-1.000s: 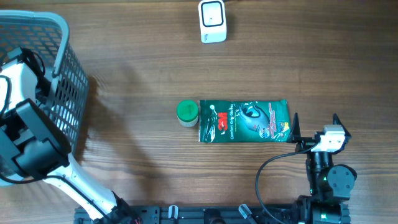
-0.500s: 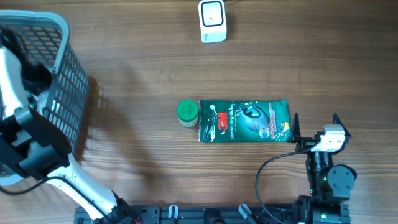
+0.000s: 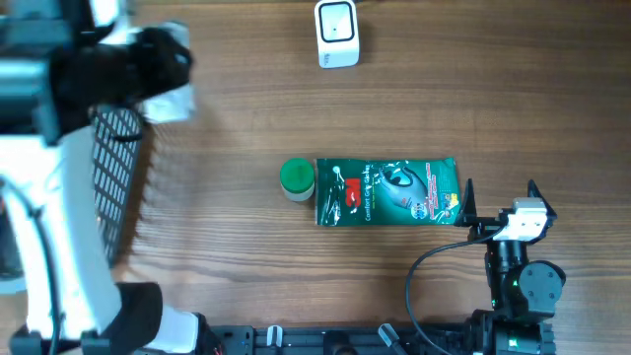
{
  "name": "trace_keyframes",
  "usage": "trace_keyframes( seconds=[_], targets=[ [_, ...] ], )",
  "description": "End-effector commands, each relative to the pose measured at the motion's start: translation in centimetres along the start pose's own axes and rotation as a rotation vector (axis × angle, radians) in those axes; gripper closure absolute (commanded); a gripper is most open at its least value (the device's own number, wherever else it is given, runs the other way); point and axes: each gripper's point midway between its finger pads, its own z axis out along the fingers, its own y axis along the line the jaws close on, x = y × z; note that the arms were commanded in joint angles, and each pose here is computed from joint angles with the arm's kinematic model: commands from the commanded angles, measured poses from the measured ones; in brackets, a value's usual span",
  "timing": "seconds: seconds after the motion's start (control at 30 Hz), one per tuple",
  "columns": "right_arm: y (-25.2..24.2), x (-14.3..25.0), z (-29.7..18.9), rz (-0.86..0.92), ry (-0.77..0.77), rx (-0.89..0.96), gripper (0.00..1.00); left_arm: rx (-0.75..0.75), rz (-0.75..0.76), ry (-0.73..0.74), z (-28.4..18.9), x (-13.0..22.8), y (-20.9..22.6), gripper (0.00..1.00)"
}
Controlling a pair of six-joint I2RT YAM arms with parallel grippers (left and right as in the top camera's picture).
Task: Scan the item barcode
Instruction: 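Grasp the white Hansaplast box in the basket with the left gripper, then place the Hansaplast box on the table left of the jar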
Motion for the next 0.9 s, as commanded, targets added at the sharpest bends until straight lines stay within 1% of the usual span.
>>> trace_keyframes(
  seconds=[0.0,0.07,0.17,0.2,0.27,0.33,0.37,0.47,0.5,0.53,0.57,0.63,0.67,0.7,0.73,0.77,0.8,0.83,0.87],
  targets=[
    [-0.1,-0.1,0.0,0.013,-0.005,0.008,0.00,-0.091,-0.022,0.183,8.1,4.1,-0.2,0.41],
    [-0.1,-0.1,0.0,0.013,-0.005,0.008,0.00,-0.113,-0.033,0.259,13.8,7.2,0.3,0.41],
    [-0.1,-0.1,0.0,0.013,-0.005,0.008,0.00,-0.150,-0.084,0.339,20.7,13.1,1.9,0.41],
    [-0.1,-0.1,0.0,0.013,-0.005,0.008,0.00,-0.157,-0.096,0.352,23.3,15.7,2.9,0.39],
    [-0.1,-0.1,0.0,0.013,-0.005,0.008,0.00,-0.146,-0.099,0.342,25.9,18.3,3.9,0.37],
    [-0.1,-0.1,0.0,0.013,-0.005,0.008,0.00,-0.126,-0.088,0.318,27.4,19.5,4.2,0.36],
    [-0.1,-0.1,0.0,0.013,-0.005,0.008,0.00,-0.117,-0.086,0.306,27.7,19.4,4.1,0.34],
    [-0.1,-0.1,0.0,0.013,-0.005,0.008,0.00,-0.094,-0.079,0.272,28.0,18.8,3.6,0.23],
    [-0.1,-0.1,0.0,0.013,-0.005,0.008,0.00,-0.089,-0.079,0.264,28.0,18.4,3.5,0.08],
    [-0.1,-0.1,0.0,0.013,-0.005,0.008,0.00,-0.083,-0.079,0.255,27.7,17.9,3.2,0.00],
    [-0.1,-0.1,0.0,0.013,-0.005,0.008,0.00,-0.086,-0.069,0.232,26.3,16.2,2.5,0.00],
    [-0.1,-0.1,0.0,0.013,-0.005,0.008,0.00,-0.099,-0.006,0.102,20.9,10.3,0.6,0.00],
    [-0.1,-0.1,0.0,0.013,-0.005,0.008,0.00,-0.100,0.027,-0.002,16.5,6.3,-0.7,0.00],
    [-0.1,-0.1,0.0,0.013,-0.005,0.008,0.00,-0.096,0.035,-0.159,9.8,1.2,-2.1,0.00],
    [-0.1,-0.1,0.0,0.013,-0.005,0.008,0.00,-0.112,0.015,-0.268,5.2,-1.6,-2.1,0.00],
    [-0.1,-0.1,0.0,0.013,-0.005,0.008,0.00,-0.147,-0.017,-0.376,0.8,-4.1,-1.4,0.00],
    [-0.1,-0.1,0.0,0.013,-0.005,0.008,0.00,-0.200,-0.069,-0.490,-4.1,-6.2,0.4,0.00],
    [-0.1,-0.1,0.0,0.013,-0.005,0.008,0.00,-0.238,-0.119,-0.552,-7.2,-7.0,2.2,0.00],
    [-0.1,-0.1,0.0,0.013,-0.005,0.008,0.00,-0.283,-0.199,-0.594,-9.9,-7.4,4.9,0.00]
  ],
)
